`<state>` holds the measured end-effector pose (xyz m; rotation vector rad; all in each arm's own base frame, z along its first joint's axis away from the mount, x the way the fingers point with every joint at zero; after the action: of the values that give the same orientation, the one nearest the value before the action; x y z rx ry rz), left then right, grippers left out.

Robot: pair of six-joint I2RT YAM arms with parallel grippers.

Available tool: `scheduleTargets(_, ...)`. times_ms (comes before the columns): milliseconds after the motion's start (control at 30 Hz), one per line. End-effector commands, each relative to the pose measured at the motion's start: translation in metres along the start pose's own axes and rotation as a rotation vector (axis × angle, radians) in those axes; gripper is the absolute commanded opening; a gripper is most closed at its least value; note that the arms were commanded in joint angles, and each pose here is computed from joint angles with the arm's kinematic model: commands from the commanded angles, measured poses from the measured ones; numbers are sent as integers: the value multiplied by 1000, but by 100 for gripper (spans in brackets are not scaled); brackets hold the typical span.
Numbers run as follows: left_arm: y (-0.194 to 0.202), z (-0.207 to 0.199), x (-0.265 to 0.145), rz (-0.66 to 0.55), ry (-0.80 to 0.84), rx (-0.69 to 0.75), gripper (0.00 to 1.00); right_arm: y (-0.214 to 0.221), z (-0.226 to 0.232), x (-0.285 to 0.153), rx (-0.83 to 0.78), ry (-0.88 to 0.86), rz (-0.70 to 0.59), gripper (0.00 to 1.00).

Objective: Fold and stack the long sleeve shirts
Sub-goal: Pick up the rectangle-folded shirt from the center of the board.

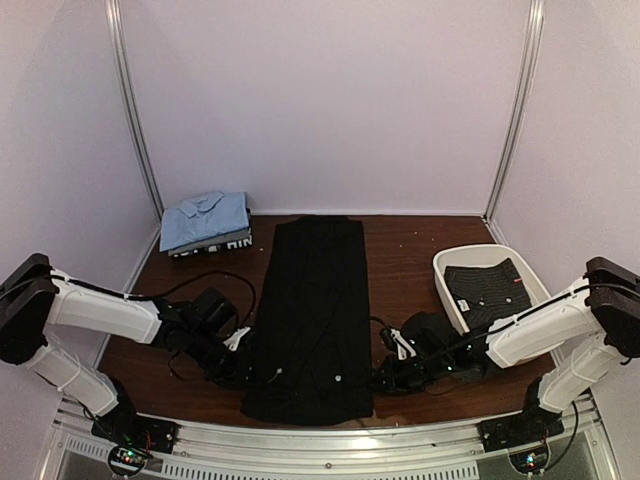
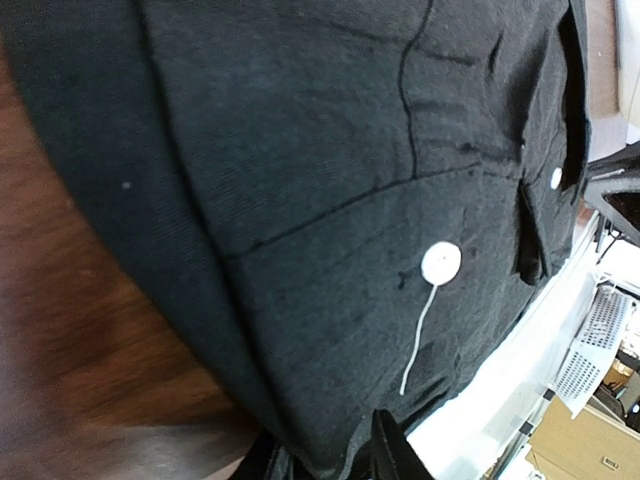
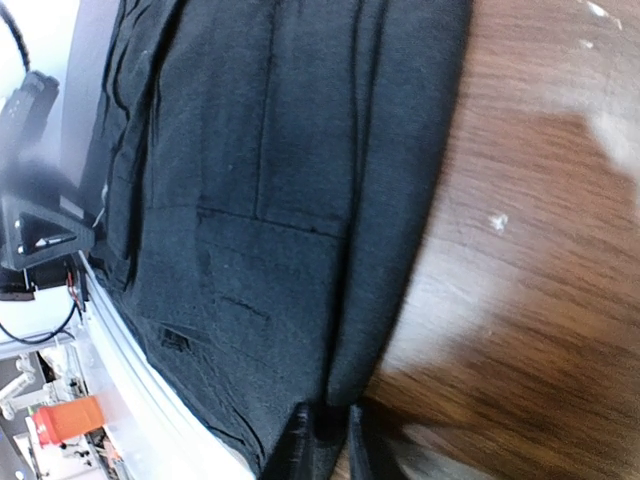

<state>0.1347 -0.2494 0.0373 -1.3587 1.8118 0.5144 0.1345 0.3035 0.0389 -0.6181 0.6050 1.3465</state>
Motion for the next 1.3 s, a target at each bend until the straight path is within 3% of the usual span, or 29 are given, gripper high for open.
scheduleTargets(0, 0, -11, 6, 14, 2, 9, 28, -6, -21, -11, -1, 102, -37, 11)
scheduleTargets(200, 3, -7, 3, 17, -46, 0, 28, -9, -13, -21, -13, 79, -46, 10)
scheduleTargets(367, 8, 7, -10, 17, -167, -18, 32, -10, -10, -22, -1, 68, -51, 24)
scheduleTargets(533, -3, 2, -24, -35, -178, 4, 39, -10, -7, -20, 28, 41, -50, 40)
scheduleTargets(867, -25, -2, -28, -97, -32, -13, 43, -14, -3, -15, 62, 16, -62, 44)
scheduleTargets(1267, -17, 21, -12, -16, -102, -55, 41, -14, -7, -5, 74, -1, -56, 38)
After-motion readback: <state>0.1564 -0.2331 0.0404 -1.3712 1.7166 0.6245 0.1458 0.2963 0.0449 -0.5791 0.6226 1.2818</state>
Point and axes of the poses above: each gripper's point midway between its finger pads, its own x axis out along the fingers, its own z axis along the line the jaws close on, y = z × x, the point moved 2 cm from there along -x, back along the fingers, and after that the axes turned 11 degrees about x, right-handed, at the moved point
